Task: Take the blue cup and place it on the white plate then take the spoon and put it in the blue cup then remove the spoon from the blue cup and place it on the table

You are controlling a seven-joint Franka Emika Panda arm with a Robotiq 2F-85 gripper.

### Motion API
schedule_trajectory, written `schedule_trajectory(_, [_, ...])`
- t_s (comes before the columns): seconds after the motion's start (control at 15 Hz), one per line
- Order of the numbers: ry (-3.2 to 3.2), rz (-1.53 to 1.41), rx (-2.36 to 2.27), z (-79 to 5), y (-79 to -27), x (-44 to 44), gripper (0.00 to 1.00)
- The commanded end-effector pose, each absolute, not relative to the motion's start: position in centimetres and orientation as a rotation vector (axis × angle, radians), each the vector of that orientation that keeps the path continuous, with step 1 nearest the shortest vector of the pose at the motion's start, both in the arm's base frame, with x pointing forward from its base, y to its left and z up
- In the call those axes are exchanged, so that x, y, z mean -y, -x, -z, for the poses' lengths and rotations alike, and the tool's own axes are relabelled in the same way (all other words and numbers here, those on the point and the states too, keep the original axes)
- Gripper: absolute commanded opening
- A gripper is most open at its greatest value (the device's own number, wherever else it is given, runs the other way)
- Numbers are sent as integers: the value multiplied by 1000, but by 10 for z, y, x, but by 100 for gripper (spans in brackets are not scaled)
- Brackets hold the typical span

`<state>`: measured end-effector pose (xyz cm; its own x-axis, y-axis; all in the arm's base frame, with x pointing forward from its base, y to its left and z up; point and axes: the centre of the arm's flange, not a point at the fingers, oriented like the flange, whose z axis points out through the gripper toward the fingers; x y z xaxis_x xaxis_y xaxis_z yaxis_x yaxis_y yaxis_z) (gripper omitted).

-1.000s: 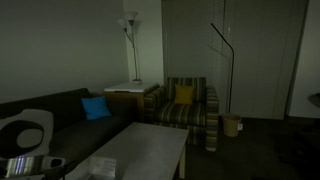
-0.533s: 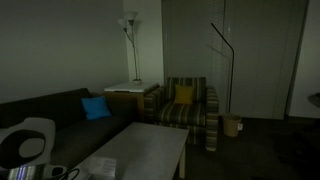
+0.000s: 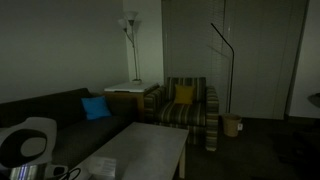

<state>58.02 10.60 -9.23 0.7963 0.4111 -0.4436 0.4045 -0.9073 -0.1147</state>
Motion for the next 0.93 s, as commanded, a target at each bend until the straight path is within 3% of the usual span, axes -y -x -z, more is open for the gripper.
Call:
schedule_trajectory(0.0, [2974, -728, 667, 69, -569, -105, 4])
schedule_trajectory(0.87, [2913, -958, 638, 53, -525, -90, 4])
